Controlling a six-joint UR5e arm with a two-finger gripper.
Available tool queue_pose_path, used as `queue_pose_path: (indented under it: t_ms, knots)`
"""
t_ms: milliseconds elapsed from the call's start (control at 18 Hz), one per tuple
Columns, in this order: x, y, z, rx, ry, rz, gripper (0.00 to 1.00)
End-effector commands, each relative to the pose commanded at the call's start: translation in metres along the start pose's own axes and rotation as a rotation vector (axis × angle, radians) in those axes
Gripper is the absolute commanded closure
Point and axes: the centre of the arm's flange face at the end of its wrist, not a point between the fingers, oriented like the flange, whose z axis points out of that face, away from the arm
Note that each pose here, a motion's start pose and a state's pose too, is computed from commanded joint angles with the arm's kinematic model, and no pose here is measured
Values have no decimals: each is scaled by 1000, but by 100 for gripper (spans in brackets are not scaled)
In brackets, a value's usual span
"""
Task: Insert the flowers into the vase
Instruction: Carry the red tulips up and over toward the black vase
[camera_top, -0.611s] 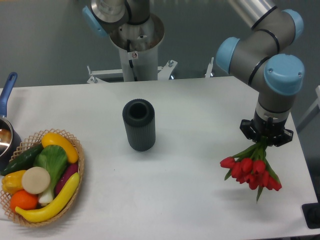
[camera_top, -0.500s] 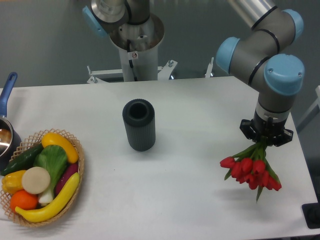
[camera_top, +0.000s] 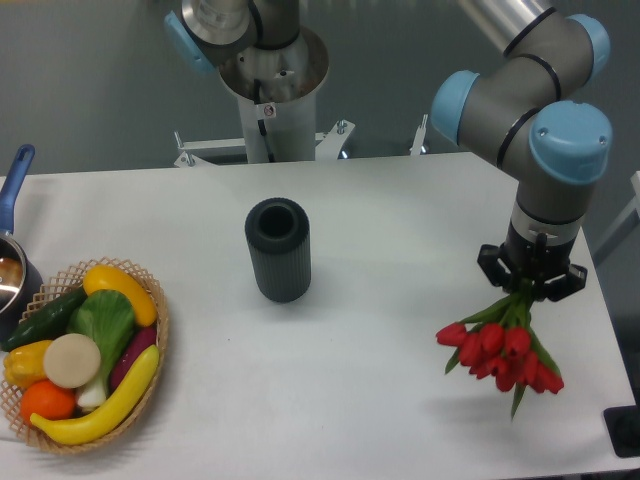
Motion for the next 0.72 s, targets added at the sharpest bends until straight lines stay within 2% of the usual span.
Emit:
queue_pose_path:
  t_ms: [111, 222, 556, 722]
  knots:
    - [12, -27, -14, 140, -9, -42, 100]
    - [21, -43, -20, 244, 21, -78, 100]
    - [73, -89, -44, 474, 208, -51, 100]
    - [102, -105, -80, 692, 354, -18, 100]
